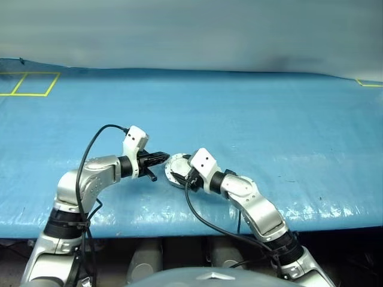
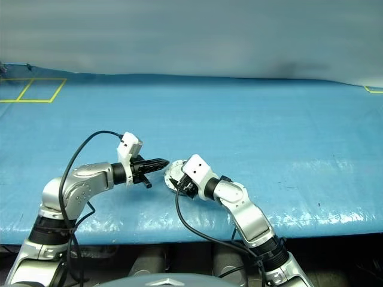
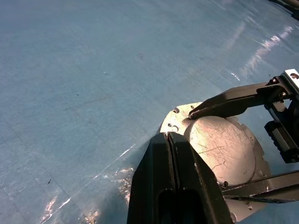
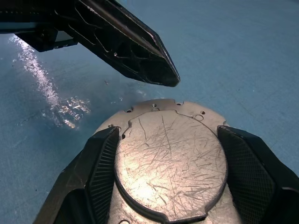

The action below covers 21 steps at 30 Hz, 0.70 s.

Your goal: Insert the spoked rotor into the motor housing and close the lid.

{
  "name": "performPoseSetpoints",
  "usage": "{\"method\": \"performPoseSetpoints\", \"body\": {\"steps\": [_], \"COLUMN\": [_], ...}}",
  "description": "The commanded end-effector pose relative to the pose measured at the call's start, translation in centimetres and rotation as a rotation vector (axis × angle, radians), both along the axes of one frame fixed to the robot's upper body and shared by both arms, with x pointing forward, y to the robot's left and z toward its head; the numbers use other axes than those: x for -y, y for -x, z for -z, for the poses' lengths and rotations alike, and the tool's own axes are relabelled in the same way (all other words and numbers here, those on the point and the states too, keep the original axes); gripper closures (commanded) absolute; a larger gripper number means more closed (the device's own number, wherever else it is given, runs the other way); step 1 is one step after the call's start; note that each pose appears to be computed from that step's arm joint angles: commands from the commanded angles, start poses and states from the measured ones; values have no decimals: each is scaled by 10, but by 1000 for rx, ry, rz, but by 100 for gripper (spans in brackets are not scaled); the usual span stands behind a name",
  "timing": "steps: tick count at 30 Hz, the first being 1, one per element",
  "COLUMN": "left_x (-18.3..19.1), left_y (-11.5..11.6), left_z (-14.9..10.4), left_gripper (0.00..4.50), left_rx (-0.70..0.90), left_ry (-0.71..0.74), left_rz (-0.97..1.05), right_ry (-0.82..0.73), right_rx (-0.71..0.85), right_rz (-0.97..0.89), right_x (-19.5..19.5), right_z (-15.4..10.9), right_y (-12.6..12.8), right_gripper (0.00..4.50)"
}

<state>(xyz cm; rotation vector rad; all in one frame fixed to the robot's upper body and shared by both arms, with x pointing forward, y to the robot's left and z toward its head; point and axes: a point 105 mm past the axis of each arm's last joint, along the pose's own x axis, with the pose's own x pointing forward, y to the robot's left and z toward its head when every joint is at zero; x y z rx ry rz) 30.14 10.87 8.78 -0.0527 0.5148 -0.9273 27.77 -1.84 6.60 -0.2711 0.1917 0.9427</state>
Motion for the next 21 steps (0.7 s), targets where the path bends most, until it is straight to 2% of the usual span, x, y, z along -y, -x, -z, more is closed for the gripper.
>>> {"method": "performPoseSetpoints", "body": {"steps": [1,6,21], "left_x": [5,2,4], "left_y": [-2,-5,7], "left_z": [0,20,25], "left_gripper": [450,450,450], "left_rx": [-16,-47,-103], "left_ry": [-32,-168,-147], "left_rz": [46,49,86], "right_ry": [26,17,-20], "right_rx": [-67,-65,-99], "right_rz": [2,20,22], "right_x": [2,4,6], "right_z": [17,16,16], "right_y": [6,5,14], "right_gripper": [147,147,147]}}
